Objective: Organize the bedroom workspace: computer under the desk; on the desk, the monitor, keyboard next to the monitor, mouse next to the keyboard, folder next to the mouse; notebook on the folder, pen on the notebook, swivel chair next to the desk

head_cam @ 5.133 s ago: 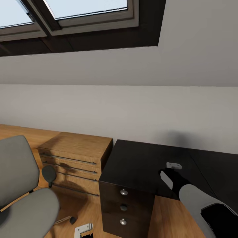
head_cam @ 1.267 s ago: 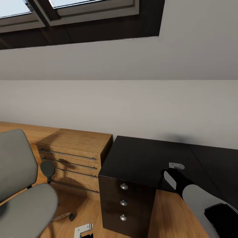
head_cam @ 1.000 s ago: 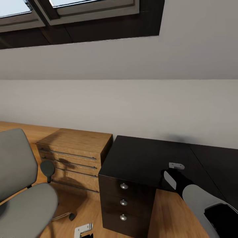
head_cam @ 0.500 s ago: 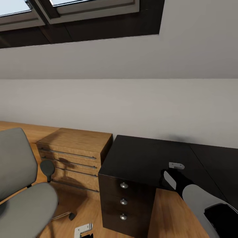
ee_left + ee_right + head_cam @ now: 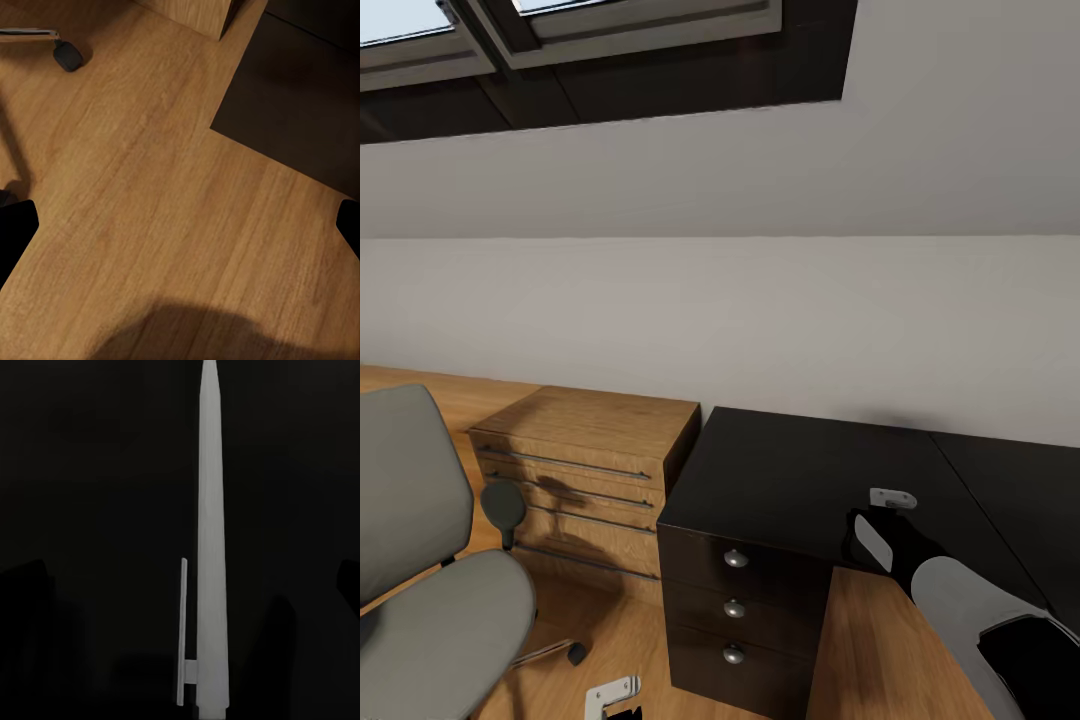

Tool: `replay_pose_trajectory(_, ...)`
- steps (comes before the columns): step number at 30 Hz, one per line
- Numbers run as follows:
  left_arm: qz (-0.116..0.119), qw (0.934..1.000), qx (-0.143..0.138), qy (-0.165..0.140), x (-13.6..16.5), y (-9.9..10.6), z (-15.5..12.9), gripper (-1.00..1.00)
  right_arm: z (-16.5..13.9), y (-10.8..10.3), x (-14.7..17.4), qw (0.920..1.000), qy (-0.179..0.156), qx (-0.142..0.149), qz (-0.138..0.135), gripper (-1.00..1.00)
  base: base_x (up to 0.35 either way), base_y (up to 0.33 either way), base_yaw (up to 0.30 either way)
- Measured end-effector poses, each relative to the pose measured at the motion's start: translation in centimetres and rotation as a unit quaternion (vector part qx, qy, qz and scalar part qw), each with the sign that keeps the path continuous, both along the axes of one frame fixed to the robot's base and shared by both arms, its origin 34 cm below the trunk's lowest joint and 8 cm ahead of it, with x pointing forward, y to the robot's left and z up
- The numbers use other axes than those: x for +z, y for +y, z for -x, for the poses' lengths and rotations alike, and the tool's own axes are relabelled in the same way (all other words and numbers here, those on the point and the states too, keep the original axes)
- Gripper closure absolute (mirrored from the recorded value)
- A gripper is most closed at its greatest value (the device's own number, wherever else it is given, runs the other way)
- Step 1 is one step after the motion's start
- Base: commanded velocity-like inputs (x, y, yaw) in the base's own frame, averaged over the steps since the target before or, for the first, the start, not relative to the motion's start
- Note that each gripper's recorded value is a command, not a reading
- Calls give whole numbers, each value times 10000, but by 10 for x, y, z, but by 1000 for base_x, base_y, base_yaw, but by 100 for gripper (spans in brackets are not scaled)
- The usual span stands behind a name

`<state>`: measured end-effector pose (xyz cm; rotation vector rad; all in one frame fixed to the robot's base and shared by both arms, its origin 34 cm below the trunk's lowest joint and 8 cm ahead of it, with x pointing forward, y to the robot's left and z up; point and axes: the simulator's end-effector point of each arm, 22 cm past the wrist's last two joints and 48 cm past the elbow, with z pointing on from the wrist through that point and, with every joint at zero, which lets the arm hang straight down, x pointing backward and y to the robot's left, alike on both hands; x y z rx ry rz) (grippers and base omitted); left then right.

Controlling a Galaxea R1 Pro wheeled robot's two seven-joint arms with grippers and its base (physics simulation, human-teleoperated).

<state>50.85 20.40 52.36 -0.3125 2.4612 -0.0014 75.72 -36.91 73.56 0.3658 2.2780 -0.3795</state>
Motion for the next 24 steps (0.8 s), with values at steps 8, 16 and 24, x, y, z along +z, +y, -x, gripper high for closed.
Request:
replay_pose_trajectory(8, 0, 10000, -1, 7, 0, 0, 0, -100, 0, 0, 0, 10000, -1, 1, 2, -100, 0, 0, 0)
replay_pose_trajectory(16, 0, 10000, -2, 11, -1, 0, 1, -100, 0, 0, 0, 10000, -1, 5, 11, -100, 0, 0, 0)
replay_pose_trajectory(24, 0, 10000, -2, 12, -1, 0, 1, -100, 0, 0, 0, 10000, -1, 18, 32, 100, 0, 0, 0)
